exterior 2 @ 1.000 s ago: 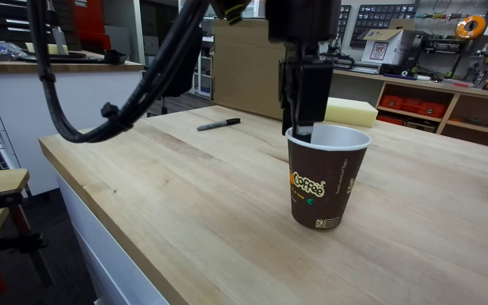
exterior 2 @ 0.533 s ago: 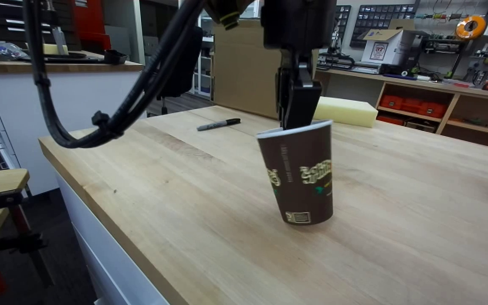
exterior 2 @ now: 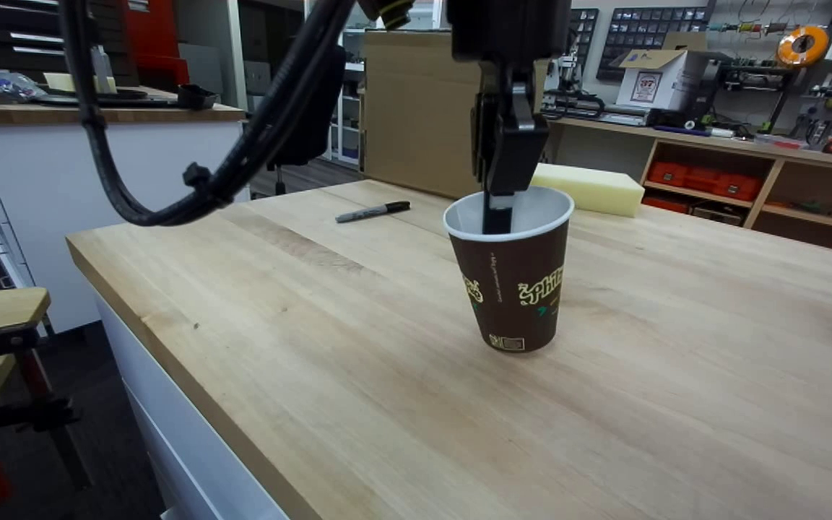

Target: Move the brown cup to the left

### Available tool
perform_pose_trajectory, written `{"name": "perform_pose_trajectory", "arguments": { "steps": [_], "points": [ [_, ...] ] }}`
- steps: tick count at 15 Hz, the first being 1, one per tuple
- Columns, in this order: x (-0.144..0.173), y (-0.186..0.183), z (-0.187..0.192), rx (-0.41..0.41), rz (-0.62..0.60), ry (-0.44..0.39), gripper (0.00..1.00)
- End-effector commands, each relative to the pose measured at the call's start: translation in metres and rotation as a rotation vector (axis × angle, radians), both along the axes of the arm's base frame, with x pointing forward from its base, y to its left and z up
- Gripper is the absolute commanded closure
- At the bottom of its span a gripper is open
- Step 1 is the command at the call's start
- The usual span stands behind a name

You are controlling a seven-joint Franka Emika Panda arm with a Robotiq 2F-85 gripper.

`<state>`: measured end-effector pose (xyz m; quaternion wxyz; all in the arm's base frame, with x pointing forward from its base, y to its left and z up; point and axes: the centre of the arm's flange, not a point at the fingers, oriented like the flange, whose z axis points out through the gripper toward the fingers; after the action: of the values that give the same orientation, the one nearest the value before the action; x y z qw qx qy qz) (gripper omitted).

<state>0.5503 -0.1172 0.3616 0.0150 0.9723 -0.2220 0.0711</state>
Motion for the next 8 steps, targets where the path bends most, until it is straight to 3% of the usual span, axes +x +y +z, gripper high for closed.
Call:
{"name": "perform_pose_trajectory", "arguments": {
  "steps": [1,4,8],
  "points": [
    [-0.008,0.022,0.024,0.045,0.055,-0.045,0.98],
    [-0.011,0.049,0.037,0.050,0.129,-0.039,0.98],
    [-0.021,0.090,0.046,0.090,0.222,0.051,0.98]
  ]
}}
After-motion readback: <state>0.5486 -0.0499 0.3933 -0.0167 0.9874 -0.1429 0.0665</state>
